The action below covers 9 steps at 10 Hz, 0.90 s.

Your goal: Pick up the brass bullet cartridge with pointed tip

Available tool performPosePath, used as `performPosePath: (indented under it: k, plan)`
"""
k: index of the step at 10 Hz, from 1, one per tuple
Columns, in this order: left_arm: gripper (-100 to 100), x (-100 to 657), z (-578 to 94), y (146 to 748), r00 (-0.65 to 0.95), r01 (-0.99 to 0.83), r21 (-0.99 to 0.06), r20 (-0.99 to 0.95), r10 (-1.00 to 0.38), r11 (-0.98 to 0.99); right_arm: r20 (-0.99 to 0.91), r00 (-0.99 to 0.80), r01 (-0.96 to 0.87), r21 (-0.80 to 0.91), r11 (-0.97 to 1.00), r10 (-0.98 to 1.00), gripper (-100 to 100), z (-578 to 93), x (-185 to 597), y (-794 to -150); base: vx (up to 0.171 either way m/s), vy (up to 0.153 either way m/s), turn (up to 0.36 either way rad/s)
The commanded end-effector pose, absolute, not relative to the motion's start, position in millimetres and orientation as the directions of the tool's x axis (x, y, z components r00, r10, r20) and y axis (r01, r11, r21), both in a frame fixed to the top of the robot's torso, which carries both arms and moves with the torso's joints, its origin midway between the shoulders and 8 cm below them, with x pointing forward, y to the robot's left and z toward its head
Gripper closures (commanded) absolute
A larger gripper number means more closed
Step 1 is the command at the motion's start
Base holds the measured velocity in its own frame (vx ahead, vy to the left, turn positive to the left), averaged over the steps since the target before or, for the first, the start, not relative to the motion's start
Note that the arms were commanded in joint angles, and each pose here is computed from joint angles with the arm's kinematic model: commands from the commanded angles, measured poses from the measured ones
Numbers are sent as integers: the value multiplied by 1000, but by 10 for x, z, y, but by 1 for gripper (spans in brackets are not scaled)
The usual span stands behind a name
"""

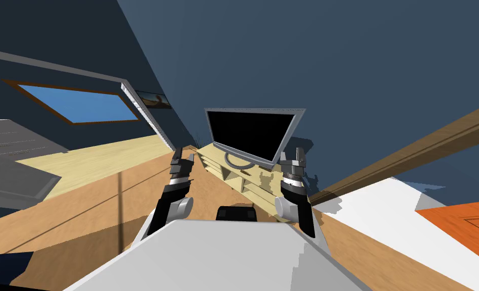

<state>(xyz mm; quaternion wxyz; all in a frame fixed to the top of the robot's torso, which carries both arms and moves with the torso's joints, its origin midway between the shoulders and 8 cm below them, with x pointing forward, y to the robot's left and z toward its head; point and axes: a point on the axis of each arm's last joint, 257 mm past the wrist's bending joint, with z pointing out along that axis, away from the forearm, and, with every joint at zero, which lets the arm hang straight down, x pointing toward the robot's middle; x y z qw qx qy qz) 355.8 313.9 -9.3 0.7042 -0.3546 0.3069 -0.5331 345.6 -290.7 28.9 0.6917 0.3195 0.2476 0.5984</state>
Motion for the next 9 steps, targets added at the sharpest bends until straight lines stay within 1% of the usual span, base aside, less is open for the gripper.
performPosePath:
  k: [1,5,9]
  plan:
    - [0,3558,-93,3139,243,533,-827,-54,-968,180,-13,157,-652,750,113,988,-100,231,3477,-2876,0,3,31]
    - [0,3558,-93,3139,243,533,-827,-54,-968,180,-203,175,-552,790,266,964,-100,-141,3546,-2869,2,8,69]
    - [0,3558,-93,3139,243,533,-827,-54,-968,180,-421,208,-366,804,469,883,-100,-822,3544,-3028,11,25,139]
